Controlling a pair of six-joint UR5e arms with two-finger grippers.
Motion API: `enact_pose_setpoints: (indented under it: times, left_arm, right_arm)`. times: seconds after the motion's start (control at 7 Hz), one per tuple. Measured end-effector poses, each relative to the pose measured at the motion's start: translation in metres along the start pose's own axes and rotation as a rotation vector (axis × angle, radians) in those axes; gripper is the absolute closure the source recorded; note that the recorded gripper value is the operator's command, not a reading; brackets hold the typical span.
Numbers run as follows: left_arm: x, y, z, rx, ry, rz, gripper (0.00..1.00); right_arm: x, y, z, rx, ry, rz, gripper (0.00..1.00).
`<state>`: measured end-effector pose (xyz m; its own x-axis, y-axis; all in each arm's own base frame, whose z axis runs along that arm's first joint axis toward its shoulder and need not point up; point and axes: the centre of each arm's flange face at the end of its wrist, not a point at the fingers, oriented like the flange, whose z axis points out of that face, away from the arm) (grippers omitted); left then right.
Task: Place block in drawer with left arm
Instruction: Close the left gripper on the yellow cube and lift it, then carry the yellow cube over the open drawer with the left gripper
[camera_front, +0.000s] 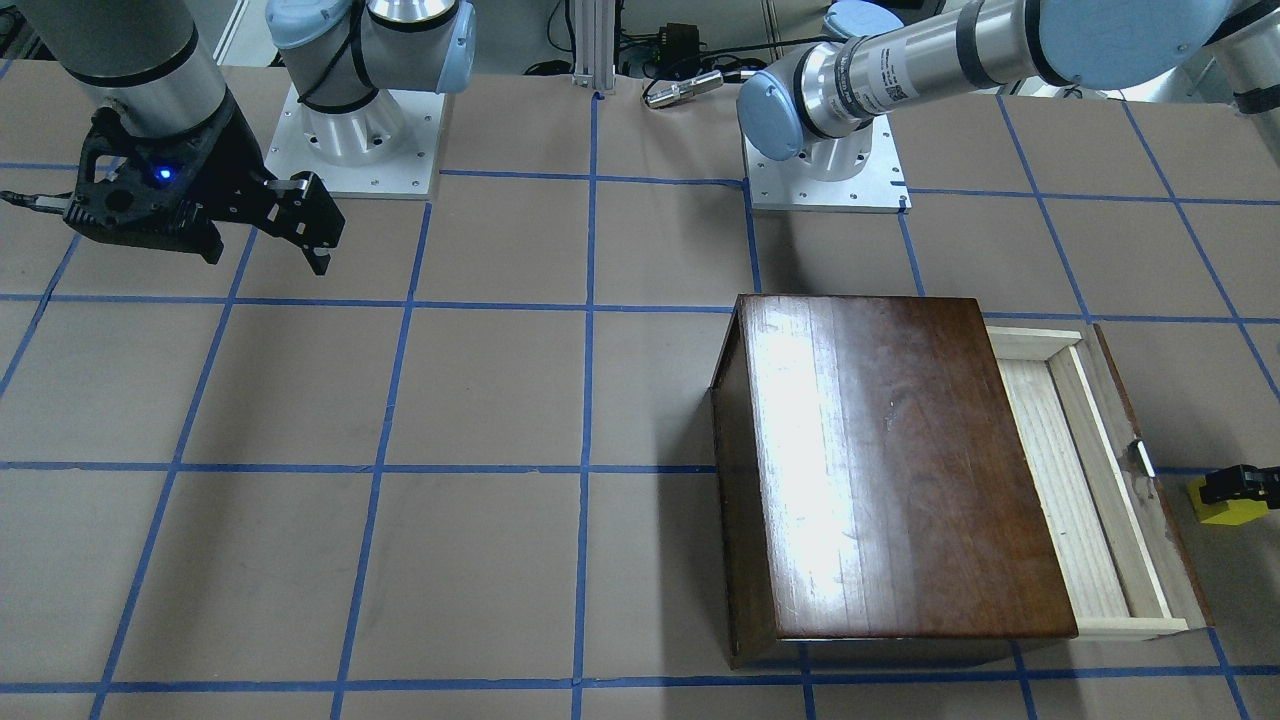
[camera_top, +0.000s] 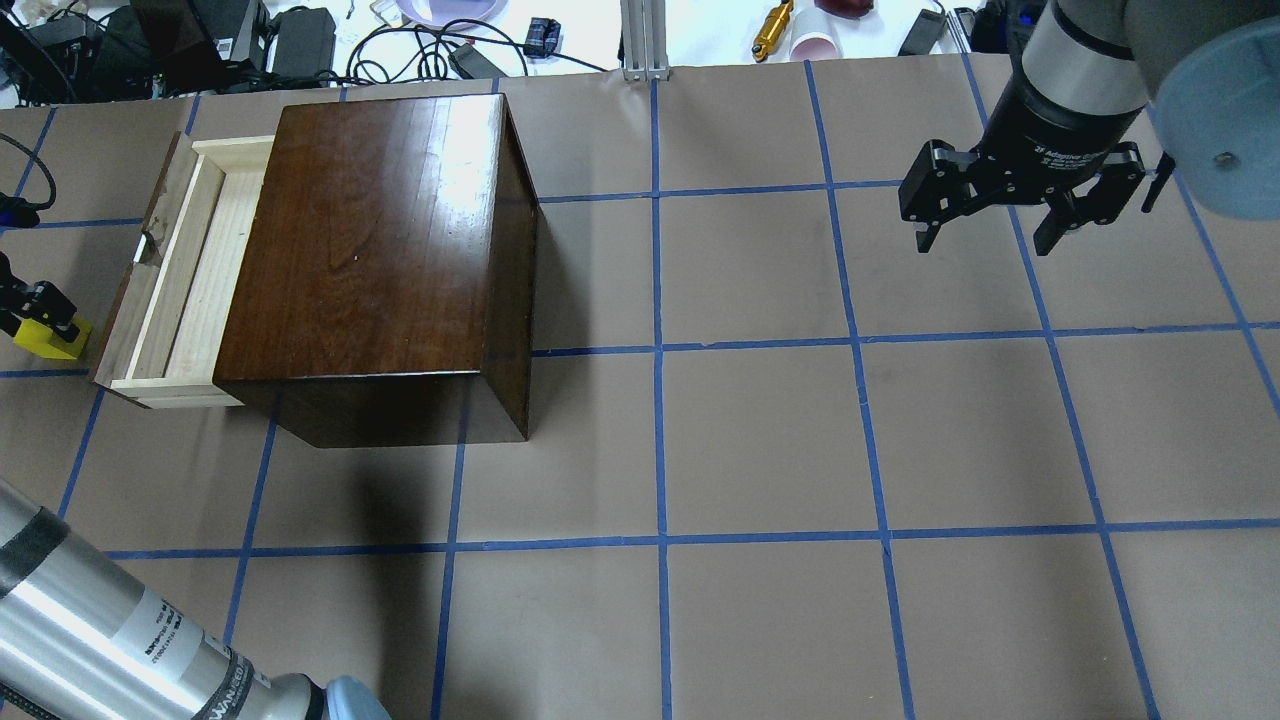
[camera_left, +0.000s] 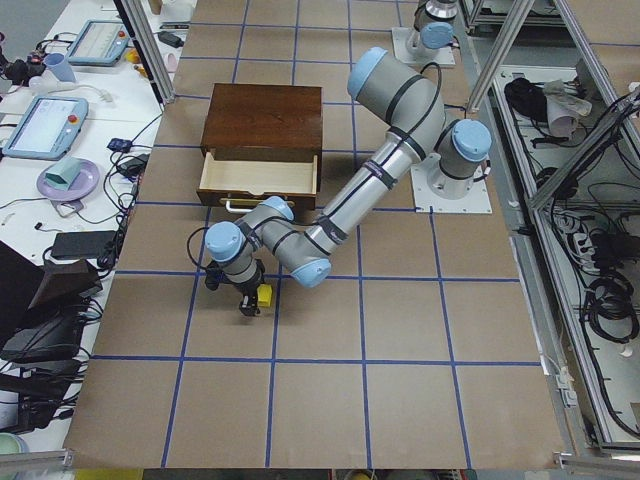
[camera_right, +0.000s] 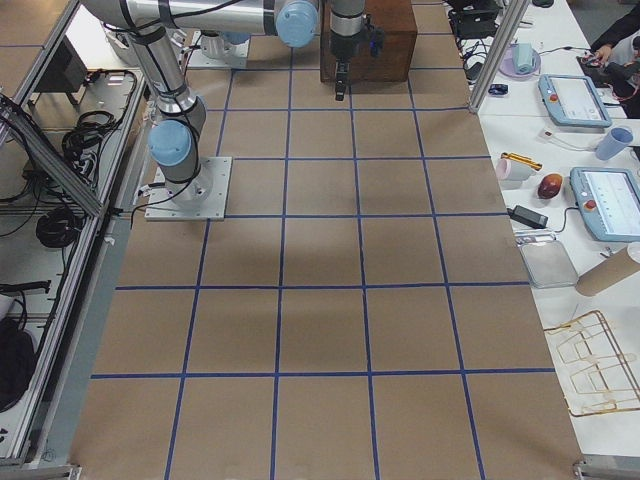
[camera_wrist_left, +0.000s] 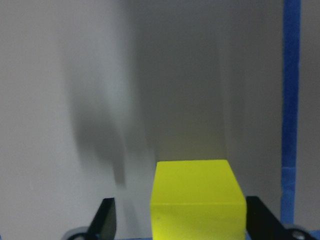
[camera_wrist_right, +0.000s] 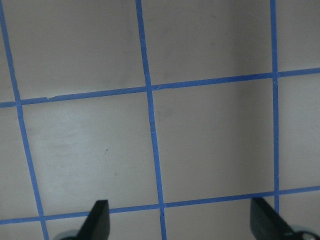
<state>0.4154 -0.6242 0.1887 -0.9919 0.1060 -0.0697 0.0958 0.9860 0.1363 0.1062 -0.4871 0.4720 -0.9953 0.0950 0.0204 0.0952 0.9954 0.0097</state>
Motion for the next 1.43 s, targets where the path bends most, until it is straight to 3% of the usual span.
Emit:
enact_pose_setpoints:
  times: [0.29,0.57,1.0,1.29,1.43]
  left_arm:
    - [-0.001,0.002,-0.015,0.015,-0.006,-0.003,1.00]
    - [0.002,0.006,-0.058,0.046,-0.012,-0.008,1.00]
    - [0.042,0.008,-0.171,0.093,0.048,-0.075,1.00]
    - [0.117,-0.003,-0.252,0.092,0.069,-0.115,1.00]
    - [0.152,-0.011,-0.272,0.094,0.092,-0.139,1.00]
  right_arm:
    - [0.000,0.000,0.000,0.000,0.000,0.000,0.00]
    - [0.000,0.000,0.000,0.000,0.000,0.000,0.00]
    - [0.000,0.000,0.000,0.000,0.000,0.000,0.00]
    - [0.000,0.000,0.000,0.000,0.000,0.000,0.00]
    - [0.000,0.000,0.000,0.000,0.000,0.000,0.00]
